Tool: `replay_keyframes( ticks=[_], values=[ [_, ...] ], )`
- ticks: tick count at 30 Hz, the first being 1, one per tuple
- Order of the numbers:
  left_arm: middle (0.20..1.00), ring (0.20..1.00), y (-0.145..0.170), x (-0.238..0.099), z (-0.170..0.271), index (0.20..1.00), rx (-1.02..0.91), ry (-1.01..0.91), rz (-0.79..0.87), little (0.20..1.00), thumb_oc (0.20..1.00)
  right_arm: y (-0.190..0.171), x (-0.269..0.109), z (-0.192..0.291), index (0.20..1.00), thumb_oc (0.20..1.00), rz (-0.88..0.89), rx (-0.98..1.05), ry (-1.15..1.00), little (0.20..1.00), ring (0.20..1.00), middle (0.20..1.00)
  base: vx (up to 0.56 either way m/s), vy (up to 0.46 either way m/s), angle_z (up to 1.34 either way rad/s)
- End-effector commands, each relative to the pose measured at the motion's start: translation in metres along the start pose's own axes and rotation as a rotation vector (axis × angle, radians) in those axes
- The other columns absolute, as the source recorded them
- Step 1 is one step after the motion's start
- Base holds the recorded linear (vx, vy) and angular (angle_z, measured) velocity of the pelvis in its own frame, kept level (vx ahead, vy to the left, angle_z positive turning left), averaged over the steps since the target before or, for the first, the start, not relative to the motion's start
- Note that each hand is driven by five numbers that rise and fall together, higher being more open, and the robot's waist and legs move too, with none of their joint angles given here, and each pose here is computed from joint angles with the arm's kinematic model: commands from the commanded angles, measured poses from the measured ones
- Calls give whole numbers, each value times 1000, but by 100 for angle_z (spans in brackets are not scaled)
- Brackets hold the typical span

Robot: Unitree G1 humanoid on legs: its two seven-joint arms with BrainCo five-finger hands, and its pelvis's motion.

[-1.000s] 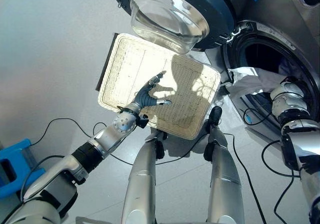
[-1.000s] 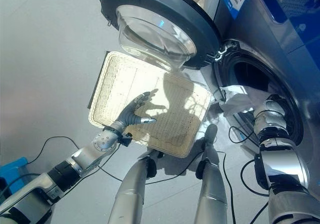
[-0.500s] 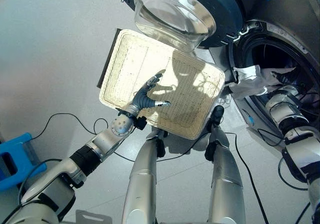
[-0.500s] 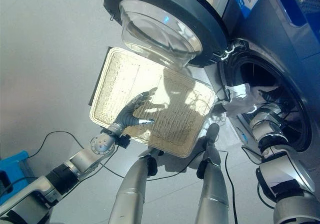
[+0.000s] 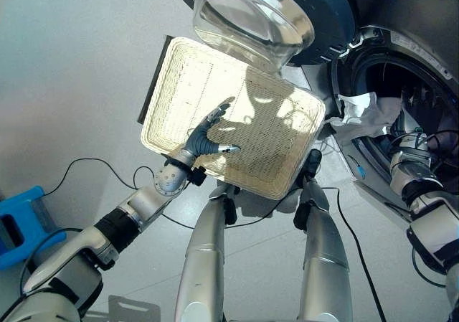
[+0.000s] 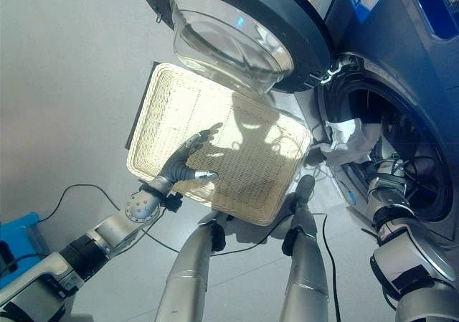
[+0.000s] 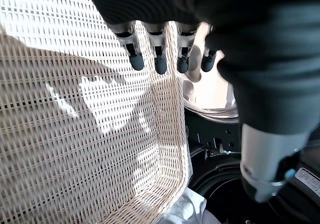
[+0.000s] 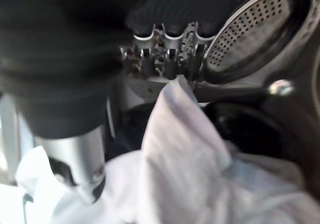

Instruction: Put the clothes into the washing machine.

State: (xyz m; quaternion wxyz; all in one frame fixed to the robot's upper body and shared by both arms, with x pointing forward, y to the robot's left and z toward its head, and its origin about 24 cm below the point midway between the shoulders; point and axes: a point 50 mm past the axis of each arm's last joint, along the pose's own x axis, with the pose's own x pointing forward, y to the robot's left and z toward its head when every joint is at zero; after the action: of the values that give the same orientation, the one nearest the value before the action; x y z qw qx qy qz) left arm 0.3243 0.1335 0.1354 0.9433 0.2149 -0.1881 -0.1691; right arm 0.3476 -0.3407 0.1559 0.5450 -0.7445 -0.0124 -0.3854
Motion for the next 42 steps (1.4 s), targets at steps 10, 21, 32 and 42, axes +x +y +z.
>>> replay_keyframes(
  ticks=[10,21,32,42],
  values=[
    [1000,1000,-2,1,16,1000,-11,-105,15,1000,1000,-17,28,-13,1000,1000,83,-228,-121,1000,1000,1000,0,0,0],
    [1000,1000,-9,7,33,1000,-32,-195,14,1000,1000,-6,25,-2,1000,1000,281,-214,-153,1000,1000,1000,-3,-4,2],
    [1000,1000,-9,13,53,1000,-131,-296,60,1000,1000,-4,28,-8,1000,1000,442,-161,-2,1000,1000,1000,-5,11,2],
    [1000,1000,-10,10,63,1000,-154,-338,81,1000,1000,-10,34,-32,1000,1000,489,-330,118,1000,1000,1000,1,-5,4]
  ],
)
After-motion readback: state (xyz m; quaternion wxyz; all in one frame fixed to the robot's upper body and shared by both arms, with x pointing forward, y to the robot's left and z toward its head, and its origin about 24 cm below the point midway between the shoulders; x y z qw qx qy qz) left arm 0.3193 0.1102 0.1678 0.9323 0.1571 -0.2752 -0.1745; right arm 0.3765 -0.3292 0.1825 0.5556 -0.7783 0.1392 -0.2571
